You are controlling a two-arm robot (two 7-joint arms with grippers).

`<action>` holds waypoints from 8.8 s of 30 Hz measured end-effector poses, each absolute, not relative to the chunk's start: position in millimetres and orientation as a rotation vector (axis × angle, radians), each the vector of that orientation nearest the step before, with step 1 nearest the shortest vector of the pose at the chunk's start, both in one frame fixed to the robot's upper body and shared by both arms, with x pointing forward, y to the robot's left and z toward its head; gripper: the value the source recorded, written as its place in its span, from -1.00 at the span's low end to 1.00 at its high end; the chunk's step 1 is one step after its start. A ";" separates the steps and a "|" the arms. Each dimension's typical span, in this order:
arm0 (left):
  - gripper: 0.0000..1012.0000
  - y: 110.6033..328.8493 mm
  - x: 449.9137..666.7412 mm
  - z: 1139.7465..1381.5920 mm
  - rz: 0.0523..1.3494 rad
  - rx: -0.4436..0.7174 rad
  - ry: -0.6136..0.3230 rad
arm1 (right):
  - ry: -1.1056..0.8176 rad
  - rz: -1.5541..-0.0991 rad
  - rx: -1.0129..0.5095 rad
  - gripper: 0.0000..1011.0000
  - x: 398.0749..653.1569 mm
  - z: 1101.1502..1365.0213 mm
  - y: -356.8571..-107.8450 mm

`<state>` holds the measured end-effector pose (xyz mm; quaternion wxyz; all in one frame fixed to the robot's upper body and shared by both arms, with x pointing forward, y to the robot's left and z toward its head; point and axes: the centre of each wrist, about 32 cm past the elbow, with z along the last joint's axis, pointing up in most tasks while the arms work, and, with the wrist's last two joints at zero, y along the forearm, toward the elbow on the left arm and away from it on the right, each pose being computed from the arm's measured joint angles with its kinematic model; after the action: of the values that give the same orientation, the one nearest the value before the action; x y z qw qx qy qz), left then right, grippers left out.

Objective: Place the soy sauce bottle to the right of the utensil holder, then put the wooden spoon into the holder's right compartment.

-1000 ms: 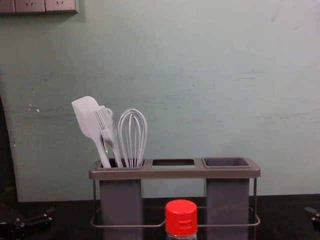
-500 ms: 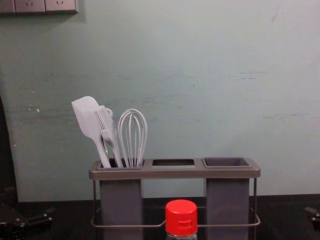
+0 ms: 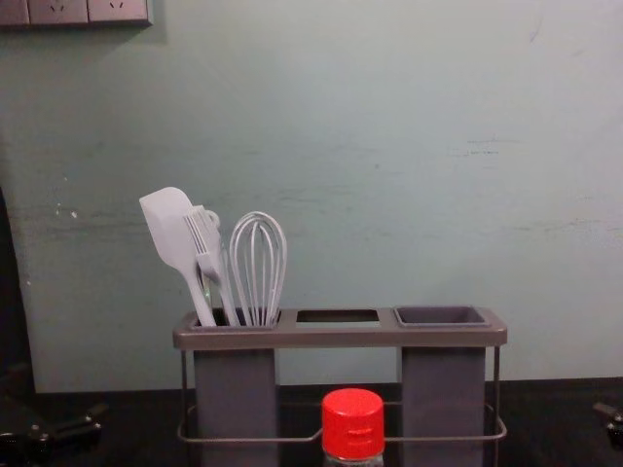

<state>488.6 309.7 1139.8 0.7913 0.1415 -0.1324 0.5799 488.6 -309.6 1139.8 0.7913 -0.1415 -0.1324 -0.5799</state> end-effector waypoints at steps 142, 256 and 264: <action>0.99 309.7 488.6 1139.8 1.248 0.304 -0.285 | -0.084 -0.382 -0.072 0.45 481.6 1186.4 -235.5; 0.99 309.6 488.6 1139.8 1.248 0.304 -0.285 | -0.046 -0.821 -0.062 -0.23 534.6 1191.0 -335.7; 0.99 309.7 488.6 1139.8 1.248 0.305 -0.285 | -0.038 -0.825 -0.066 -0.22 535.6 1189.7 -335.3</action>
<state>488.6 309.7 1139.8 0.7913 0.1415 -0.1325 0.5799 535.6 -335.3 1189.7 0.9153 -0.0320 -0.0186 -0.4010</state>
